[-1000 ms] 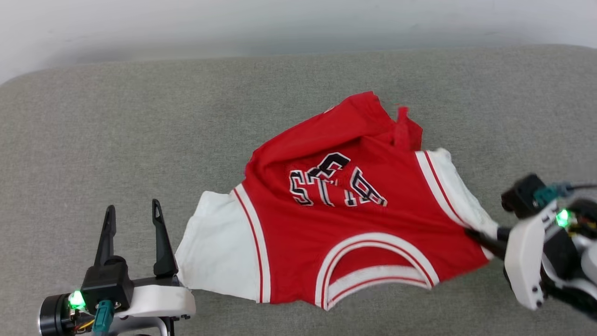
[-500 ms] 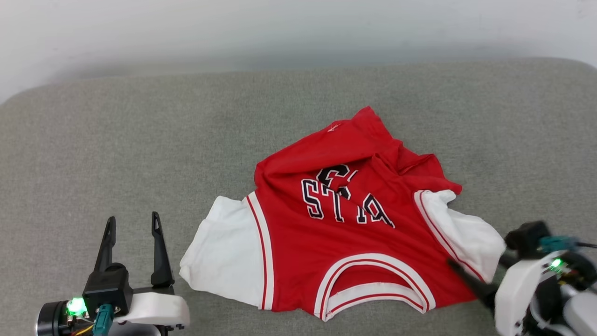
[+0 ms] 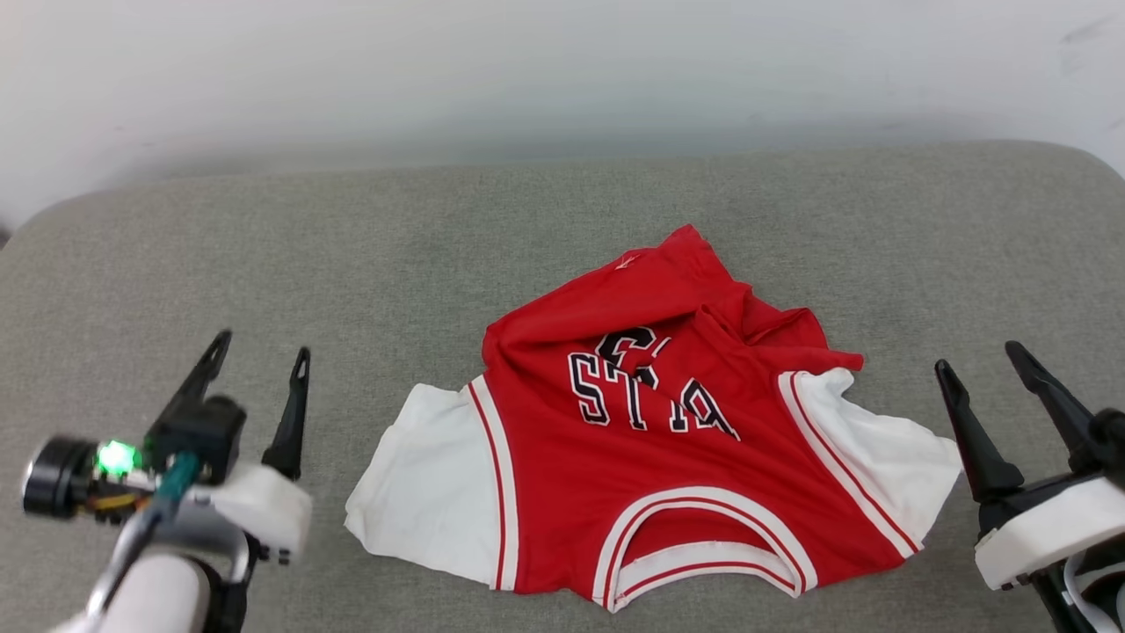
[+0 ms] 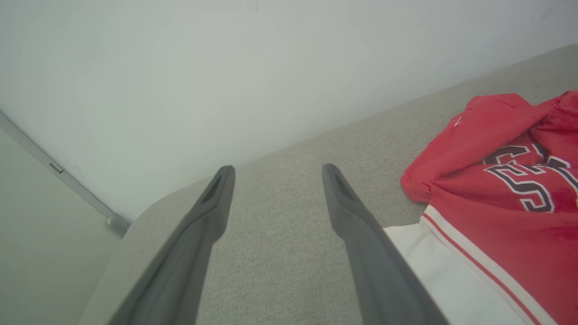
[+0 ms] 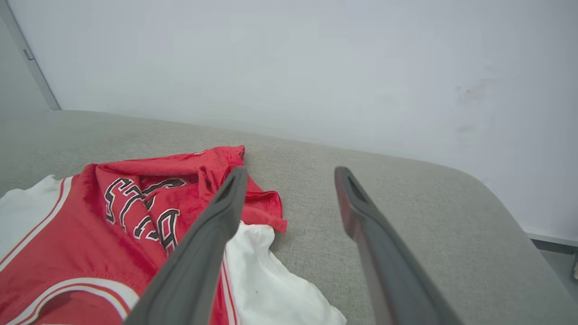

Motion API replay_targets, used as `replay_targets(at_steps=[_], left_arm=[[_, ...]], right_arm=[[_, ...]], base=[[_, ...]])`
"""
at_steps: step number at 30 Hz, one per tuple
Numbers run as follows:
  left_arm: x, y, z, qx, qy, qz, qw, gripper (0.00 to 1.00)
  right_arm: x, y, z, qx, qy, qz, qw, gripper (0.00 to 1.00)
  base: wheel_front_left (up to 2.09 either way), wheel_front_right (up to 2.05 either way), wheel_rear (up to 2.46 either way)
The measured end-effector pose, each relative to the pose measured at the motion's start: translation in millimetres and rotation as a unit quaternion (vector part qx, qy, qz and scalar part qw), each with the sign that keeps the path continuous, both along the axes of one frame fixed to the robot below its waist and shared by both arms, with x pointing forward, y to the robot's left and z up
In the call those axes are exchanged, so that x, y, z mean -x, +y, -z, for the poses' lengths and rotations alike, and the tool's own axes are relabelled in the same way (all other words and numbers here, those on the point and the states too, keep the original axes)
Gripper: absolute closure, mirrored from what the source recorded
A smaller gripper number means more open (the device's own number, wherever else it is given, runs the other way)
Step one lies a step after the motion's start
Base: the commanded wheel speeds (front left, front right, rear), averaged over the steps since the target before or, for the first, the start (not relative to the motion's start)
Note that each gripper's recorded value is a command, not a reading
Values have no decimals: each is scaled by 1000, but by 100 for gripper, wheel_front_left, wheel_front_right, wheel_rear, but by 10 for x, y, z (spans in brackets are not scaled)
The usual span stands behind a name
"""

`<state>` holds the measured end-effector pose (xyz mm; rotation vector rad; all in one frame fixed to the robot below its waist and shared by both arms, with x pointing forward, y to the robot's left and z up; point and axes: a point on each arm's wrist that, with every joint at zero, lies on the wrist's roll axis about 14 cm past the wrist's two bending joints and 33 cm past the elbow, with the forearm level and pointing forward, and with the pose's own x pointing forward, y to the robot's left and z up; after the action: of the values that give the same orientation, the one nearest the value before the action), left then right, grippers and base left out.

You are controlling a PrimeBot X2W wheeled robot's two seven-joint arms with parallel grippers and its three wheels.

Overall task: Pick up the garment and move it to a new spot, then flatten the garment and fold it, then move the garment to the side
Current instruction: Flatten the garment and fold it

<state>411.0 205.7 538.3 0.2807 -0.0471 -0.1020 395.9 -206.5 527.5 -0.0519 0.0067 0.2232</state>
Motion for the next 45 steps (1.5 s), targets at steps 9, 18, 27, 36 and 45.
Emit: replay_targets(at_steps=[9, 18, 27, 36, 45], left_arm=[[-197, -139, 209, -51, 195, 75, 977, 0], [36, -364, 566, -88, 383, 147, 908, 0], [324, -352, 1273, -128, 557, 178, 801, 0], [361, -328, 1689, -134, 602, 176, 767, 0], [312, -321, 1589, -132, 565, 182, 794, 100]], right_arm=[[55, 115, 72, -1, -9, 16, 1000, 0], [43, 148, 184, 0, 2, 19, 1000, 0], [-99, 148, 332, 6, 18, 19, 1000, 0], [-171, 149, 442, 7, 29, 19, 999, 0], [-277, -86, 151, 56, 6, 23, 998, 0]], base=[[0, 0, 0], [0, 0, 0], [0, 0, 0], [0, 0, 0], [0, 0, 0]])
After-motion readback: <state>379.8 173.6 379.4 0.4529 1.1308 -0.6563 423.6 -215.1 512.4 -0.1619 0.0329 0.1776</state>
